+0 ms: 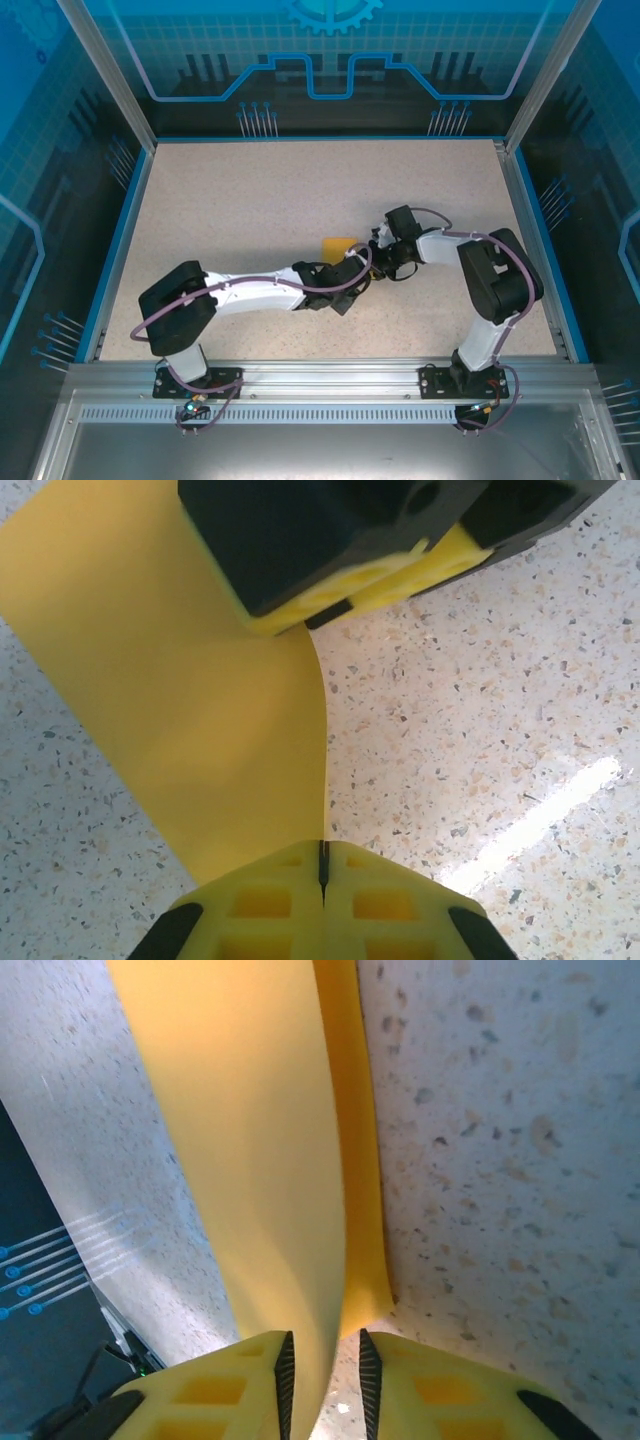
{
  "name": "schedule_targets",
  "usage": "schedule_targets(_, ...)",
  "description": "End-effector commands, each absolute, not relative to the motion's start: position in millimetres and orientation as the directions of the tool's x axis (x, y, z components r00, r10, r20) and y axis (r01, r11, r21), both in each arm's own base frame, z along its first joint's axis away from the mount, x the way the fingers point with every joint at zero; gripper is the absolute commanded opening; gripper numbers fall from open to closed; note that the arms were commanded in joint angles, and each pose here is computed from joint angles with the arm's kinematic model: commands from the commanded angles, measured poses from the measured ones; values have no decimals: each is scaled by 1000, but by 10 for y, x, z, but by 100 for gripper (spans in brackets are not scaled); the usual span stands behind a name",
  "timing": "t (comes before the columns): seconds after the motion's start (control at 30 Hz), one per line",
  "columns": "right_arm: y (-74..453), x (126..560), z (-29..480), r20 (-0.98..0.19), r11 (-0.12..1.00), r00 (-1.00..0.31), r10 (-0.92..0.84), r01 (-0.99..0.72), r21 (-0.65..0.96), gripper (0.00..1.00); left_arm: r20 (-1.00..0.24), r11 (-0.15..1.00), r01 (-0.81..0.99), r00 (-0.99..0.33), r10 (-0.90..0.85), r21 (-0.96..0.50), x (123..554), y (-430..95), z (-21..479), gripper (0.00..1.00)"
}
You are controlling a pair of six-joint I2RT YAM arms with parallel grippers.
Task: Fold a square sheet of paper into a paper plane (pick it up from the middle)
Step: Third fold the triangle at the center of the table.
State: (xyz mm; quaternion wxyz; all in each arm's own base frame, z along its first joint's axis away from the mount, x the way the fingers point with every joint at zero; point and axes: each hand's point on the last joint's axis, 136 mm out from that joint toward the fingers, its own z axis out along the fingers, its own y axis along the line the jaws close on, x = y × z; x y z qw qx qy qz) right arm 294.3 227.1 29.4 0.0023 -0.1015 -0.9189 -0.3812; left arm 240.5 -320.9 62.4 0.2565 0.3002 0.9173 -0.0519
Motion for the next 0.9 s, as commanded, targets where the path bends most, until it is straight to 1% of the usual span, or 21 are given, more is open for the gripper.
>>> schedule_targets(0.0, 2205, 3062, 529, 17, 698, -984, 178, 138, 703, 31, -501, 786, 617, -692, 520, -36, 2335, -3273, 679, 0)
schedule_targets(0.2, 2174, 3183, 665, -35, 719, -986, 160, 92, 689, 33, -480, 780, 619, -715, 509, -95, 2325, -3273, 636, 0)
schedule_targets(0.23, 2206, 3198, 666, -37, 714, -988, 149, 82, 695, 32, -477, 778, 620, -718, 507, -105, 2322, -3276, 634, 0)
schedule_targets(0.33, 2292, 3269, 639, -31, 712, -992, 126, 68, 699, 24, -471, 778, 615, -728, 498, -128, 2326, -3267, 628, 0)
schedule_targets(0.43, 2395, 3316, 548, -13, 723, -996, 92, 58, 688, 20, -466, 781, 608, -738, 489, -143, 2347, -3252, 628, 0)
schedule_targets(0.53, 2449, 3351, 395, 3, 761, -998, 60, 48, 647, 18, -463, 781, 603, -745, 479, -161, 2369, -3248, 644, 0)
schedule_targets(0.6, 2453, 3349, 261, 19, 800, -999, 36, 40, 598, 15, -457, 782, 600, -751, 477, -169, 2377, -3239, 637, 0)
schedule_targets(0.67, 2433, 3357, 167, 19, 834, -999, 28, 34, 551, 15, -451, 782, 599, -753, 478, -171, 2385, -3220, 634, 0)
schedule_targets(0.87, 2391, 3334, 9, 23, 883, -1000, -7, 5, 469, 15, -438, 795, 575, -775, 455, -192, 2459, -3135, 629, 0)
